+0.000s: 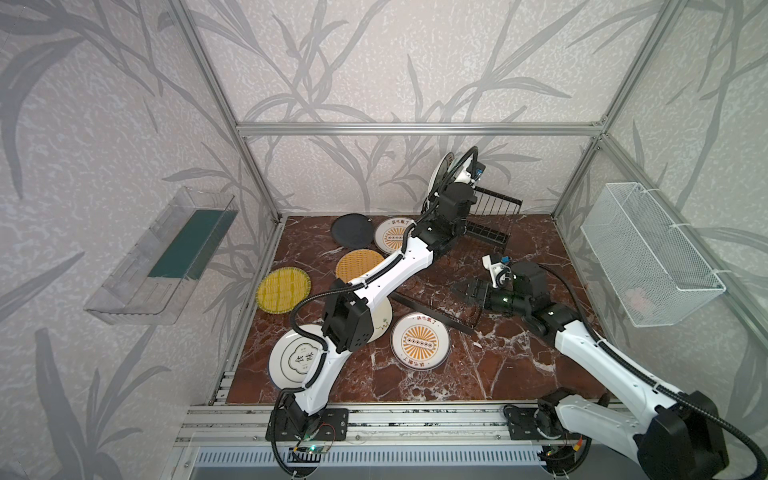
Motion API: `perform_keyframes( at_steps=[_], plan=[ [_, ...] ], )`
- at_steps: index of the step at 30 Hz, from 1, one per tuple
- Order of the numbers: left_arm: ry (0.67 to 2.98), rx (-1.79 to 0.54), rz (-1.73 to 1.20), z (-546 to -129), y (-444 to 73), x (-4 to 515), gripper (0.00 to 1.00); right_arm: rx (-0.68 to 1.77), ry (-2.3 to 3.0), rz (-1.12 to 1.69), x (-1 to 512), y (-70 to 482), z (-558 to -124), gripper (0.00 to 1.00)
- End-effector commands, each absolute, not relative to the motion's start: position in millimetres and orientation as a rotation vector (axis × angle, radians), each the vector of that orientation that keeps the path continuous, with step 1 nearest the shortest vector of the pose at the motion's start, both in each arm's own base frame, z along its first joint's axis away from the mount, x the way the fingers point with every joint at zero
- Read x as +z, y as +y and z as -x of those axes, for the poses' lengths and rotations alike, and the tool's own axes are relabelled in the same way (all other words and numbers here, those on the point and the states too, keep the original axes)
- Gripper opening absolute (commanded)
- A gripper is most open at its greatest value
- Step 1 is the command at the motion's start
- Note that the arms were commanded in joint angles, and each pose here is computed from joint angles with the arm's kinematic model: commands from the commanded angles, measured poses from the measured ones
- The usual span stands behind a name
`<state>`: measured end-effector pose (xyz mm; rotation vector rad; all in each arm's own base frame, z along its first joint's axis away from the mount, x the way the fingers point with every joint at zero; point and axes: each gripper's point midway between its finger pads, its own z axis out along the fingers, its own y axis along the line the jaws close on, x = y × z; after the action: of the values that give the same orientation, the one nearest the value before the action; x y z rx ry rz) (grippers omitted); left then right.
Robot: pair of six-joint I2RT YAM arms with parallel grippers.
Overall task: Load the plates into the dish rack
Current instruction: 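Carry the flower plate with the left gripper into the rack beside the green-rimmed plate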
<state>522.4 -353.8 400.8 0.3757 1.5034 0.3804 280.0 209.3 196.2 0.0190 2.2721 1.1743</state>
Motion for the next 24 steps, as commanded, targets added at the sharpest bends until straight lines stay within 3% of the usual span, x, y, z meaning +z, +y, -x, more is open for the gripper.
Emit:
perform_keyframes(
  at_steps=[1,24],
  plan=[
    [1.433,0.344,-0.243,-519,-334,442,0.0,1.195,2.279,-0.011,191,212,-276,0.99],
    [1.49,0.33,-0.355,-531,-350,410,0.0,1.174,2.299,-0.007,188,207,-276,0.99]
  ],
)
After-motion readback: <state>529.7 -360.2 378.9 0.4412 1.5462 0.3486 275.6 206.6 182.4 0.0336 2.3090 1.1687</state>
